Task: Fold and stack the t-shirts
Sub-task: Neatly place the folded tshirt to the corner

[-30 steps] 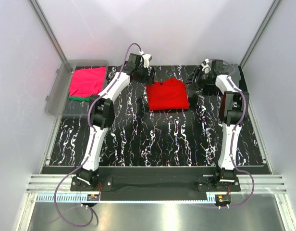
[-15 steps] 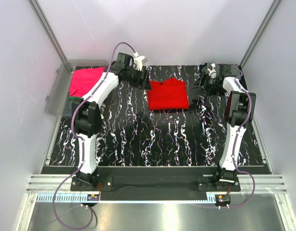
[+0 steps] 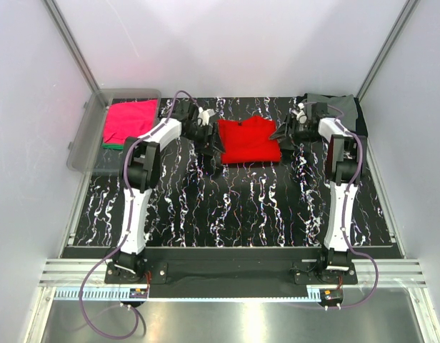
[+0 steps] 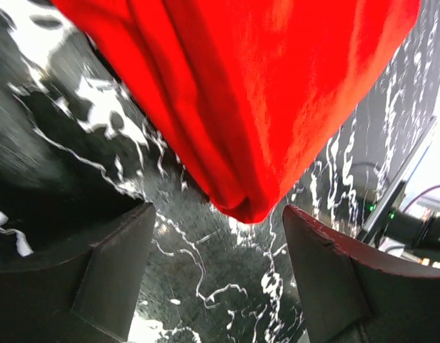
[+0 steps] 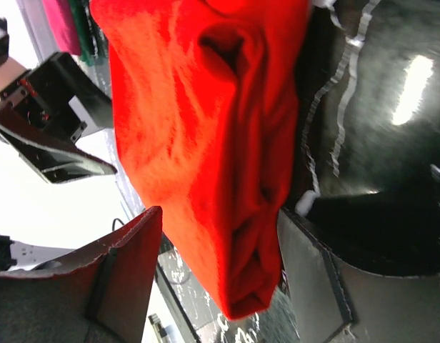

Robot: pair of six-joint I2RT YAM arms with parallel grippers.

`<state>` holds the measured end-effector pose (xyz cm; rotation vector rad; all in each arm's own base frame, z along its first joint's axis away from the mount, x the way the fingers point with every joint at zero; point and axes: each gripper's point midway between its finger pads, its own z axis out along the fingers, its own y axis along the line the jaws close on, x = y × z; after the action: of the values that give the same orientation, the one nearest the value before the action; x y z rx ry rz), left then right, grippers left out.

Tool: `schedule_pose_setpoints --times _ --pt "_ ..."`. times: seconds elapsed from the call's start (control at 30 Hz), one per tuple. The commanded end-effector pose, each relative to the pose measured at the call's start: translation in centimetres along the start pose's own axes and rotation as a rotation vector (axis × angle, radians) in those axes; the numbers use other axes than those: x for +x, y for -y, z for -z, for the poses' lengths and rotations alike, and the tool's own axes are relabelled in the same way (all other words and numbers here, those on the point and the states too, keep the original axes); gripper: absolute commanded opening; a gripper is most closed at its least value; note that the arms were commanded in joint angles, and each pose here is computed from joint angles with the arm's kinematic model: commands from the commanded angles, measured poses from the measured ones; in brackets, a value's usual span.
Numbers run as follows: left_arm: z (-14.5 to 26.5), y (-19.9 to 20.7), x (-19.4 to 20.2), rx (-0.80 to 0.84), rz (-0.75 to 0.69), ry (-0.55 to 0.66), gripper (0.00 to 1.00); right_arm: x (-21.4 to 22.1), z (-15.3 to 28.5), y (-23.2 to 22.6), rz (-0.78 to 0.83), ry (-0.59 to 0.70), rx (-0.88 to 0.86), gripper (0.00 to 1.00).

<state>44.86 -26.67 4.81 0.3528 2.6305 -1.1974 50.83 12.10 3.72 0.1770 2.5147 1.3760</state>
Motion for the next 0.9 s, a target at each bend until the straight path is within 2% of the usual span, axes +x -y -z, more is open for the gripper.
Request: schedule_pose_setpoints --times 0.0,0.47,0.57,0.6,0.7,0.8,0.87 --pt "-0.1 1.1 -2.5 0.056 -0.023 0.060 0.78 1.1 -2.2 1.6 -0.025 -0.041 0.040 0.73" --pt "-2.5 0.4 -1.4 0.093 0.003 0.014 0.74 3.7 -5.0 1.2 -0.024 -0.114 0.058 0.70" --pt "-3.0 0.4 -0.9 0.092 0.005 -0.001 0.66 3.5 -5.1 1.1 -0.019 -0.108 0.067 0.66" --pt "-3.1 0.4 -0.7 0.091 0.006 -0.005 0.61 3.5 -5.3 1.2 -0.017 -0.109 0.075 0.65" --pt "-3.3 0.6 -0.1 0.094 0.007 -0.018 0.57 3.4 -5.5 1.0 -0.012 -0.105 0.084 0.63" --pt "-3.5 0.5 0.4 0.100 0.008 -0.032 0.52 3.6 -6.0 0.7 -0.015 -0.114 0.068 0.51" --pt "-3.5 0.5 0.7 0.102 0.005 -0.039 0.49 3.8 -6.3 0.4 -0.019 -0.121 0.051 0.36"
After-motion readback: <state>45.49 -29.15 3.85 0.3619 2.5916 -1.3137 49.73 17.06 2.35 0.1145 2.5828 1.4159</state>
